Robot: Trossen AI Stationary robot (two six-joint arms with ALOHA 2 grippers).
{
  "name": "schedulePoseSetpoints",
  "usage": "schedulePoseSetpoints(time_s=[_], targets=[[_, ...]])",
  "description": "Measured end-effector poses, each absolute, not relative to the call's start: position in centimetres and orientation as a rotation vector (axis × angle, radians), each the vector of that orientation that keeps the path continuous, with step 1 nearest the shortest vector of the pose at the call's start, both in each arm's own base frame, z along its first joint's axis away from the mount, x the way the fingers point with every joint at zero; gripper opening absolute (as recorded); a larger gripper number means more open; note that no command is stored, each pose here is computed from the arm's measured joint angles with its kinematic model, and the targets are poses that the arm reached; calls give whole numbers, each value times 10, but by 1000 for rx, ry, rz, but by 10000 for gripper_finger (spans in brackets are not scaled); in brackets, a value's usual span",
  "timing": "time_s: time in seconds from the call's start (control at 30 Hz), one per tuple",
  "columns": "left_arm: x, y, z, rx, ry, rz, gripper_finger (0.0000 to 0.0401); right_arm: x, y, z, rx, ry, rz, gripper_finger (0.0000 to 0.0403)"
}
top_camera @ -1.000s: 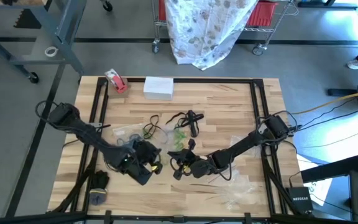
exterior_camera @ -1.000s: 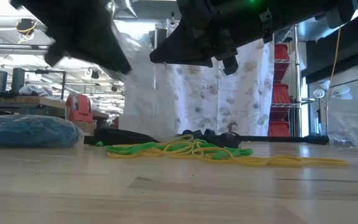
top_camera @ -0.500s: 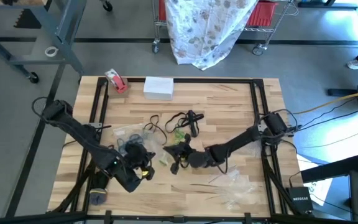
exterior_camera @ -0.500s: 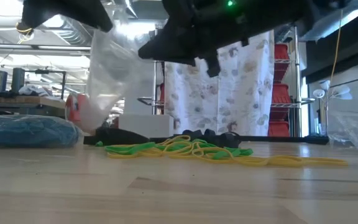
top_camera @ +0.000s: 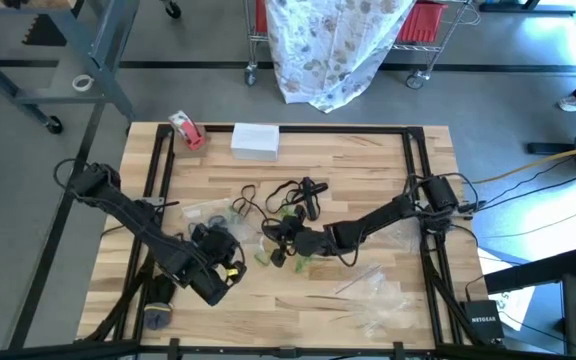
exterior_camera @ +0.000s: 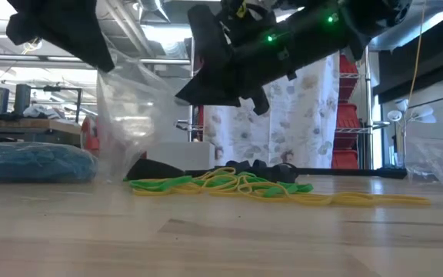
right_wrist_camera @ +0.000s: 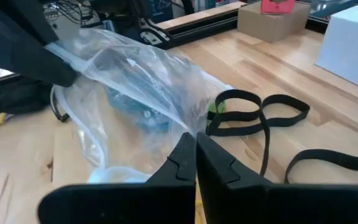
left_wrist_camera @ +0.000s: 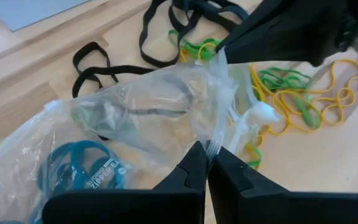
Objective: Sort rubber bands
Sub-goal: Open the transparent zip bag
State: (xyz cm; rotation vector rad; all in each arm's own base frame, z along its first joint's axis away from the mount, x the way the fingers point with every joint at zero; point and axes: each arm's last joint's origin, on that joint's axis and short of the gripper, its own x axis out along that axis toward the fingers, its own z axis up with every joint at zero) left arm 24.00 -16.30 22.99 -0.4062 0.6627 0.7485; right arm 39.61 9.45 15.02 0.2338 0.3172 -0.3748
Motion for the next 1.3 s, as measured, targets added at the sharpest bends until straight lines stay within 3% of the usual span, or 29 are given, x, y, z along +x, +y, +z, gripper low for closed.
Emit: schedulePoseSetpoints(time_s=[0.3,0.6,0.73,0.97,1.3], targets=[[242,-161,228,-381,674,751,0,397,92,148,231,338,-356,11],[242,-161,228,-381,674,751,0,377,88,173,67,504,-333,121],[242,-161,228,-381,676,750,0,354,82,187,-13,667,-359,149],[242,-161,228,-383,675,750,0,329,64,190,-95,869,-474,153],[243,-162,228,-389,670,744,0,326,-7,180,-37,1058,-570,153]])
